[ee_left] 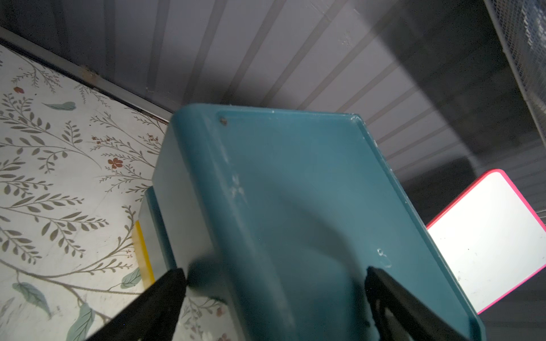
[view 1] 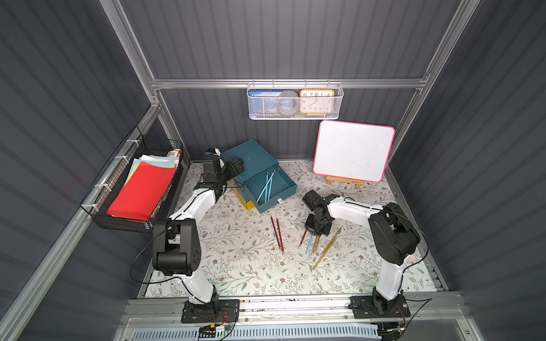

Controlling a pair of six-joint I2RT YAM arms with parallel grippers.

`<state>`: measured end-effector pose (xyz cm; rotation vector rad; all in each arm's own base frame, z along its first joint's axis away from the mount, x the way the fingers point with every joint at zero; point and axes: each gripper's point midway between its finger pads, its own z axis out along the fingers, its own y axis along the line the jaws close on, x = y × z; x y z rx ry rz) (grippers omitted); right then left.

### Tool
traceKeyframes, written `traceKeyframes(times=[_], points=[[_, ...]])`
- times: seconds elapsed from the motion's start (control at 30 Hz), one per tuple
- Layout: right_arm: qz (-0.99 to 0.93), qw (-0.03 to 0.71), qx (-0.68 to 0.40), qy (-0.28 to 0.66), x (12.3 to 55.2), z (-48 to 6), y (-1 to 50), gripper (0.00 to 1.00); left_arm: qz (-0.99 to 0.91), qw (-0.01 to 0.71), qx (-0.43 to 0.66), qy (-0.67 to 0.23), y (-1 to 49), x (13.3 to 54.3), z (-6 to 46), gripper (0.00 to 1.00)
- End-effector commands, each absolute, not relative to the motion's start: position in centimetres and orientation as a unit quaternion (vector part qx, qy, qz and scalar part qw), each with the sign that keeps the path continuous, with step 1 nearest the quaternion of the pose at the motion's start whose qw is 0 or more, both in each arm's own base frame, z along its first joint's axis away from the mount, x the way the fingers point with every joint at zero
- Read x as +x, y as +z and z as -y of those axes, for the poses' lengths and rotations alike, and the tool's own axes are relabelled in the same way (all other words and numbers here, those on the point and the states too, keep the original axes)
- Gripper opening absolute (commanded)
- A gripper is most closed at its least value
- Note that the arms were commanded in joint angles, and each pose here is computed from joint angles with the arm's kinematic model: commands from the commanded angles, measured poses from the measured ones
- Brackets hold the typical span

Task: Please place the pencils in the drawer according to their color
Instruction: Pick up the pencil from the center of the board, then place the pencil in the drawer.

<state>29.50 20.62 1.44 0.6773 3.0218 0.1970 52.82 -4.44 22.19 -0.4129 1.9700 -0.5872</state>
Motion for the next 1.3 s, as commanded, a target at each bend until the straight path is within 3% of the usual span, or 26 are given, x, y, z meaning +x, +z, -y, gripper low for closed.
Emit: traceKeyframes(times=[0.0, 0.67, 1.27], points=[[-0.971, 0.034, 0.206, 0.114, 30.4, -22.7, 1.3, 0.0, -0.818, 0.494, -0.161, -0.246, 22.2, 52.9, 5.4, 1.0], [-0.961, 0.102, 0.208, 0.153, 30.5, -20.9, 8.3, 0.0, -0.817, 0.494, -0.16, -0.25, 21.9, 52.8, 5.6, 1.0], [-0.919, 0.221, 0.165, 0.281, 32.9, -23.0, 24.1, 0.0, -0.816, 0.495, -0.159, -0.252, 22.0, 52.9, 5.6, 1.0]])
